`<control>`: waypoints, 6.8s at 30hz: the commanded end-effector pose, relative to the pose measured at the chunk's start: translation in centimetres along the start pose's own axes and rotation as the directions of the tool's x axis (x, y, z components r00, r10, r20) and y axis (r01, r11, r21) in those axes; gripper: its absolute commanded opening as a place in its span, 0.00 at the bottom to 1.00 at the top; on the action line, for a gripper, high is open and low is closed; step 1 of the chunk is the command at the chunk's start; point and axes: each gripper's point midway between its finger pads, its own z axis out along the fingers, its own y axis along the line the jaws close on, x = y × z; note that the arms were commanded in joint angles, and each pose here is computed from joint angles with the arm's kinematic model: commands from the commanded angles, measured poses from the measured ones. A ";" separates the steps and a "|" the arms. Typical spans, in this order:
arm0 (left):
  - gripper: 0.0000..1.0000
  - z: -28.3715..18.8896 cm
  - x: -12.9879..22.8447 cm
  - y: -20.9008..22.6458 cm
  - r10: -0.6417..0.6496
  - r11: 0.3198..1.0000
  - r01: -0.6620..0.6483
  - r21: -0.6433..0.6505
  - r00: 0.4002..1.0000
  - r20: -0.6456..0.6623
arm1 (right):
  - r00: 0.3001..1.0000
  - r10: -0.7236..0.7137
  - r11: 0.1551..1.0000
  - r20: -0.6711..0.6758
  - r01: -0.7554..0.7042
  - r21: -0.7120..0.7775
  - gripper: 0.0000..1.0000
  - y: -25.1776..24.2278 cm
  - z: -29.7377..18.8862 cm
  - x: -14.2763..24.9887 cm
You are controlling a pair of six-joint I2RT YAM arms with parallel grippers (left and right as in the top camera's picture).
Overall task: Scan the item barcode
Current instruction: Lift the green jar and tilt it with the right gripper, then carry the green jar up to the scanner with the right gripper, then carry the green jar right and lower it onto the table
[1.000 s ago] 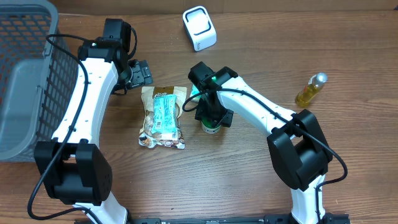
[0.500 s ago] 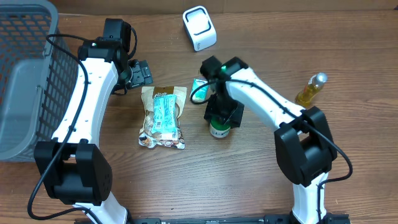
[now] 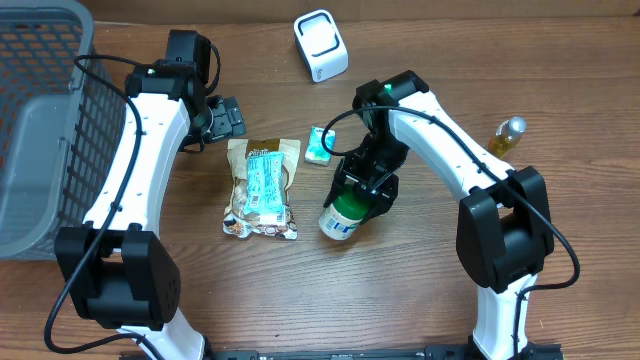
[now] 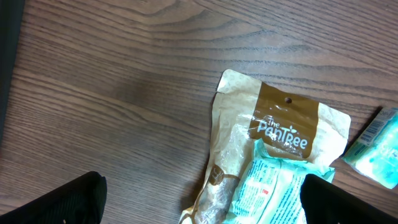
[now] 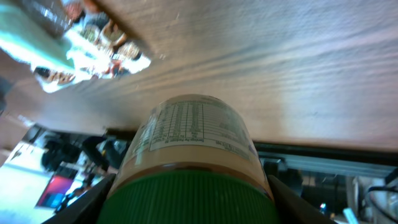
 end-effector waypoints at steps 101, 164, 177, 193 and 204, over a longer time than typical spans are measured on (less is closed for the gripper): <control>0.99 -0.9 -0.5 -0.3 0.019 1.000 -0.019 0.006 0.999 0.032 | -0.058 -0.474 0.796 0.879 0.399 0.456 0.04 14.3 -26.0 -15.1; 0.99 -0.9 -0.5 -0.3 0.019 1.000 -0.020 0.006 0.999 0.032 | -0.550 -0.401 0.700 0.733 0.332 0.632 0.04 20.8 -27.9 -23.9; 1.00 -0.9 -0.5 -0.3 0.019 1.000 -0.020 0.006 0.999 0.032 | -0.026 -0.494 0.807 0.869 0.358 0.469 0.04 11.6 -27.6 -12.6; 0.99 -0.9 -0.5 -0.4 0.020 1.000 -0.020 0.006 0.999 0.032 | 0.774 -0.147 0.929 0.616 -0.106 0.354 0.11 -10.2 -13.4 -11.6; 1.00 -0.9 -0.5 -0.3 0.019 1.000 -0.020 0.006 0.999 0.033 | 0.804 -0.045 0.925 0.592 -0.190 0.329 0.13 -15.3 -10.6 -13.9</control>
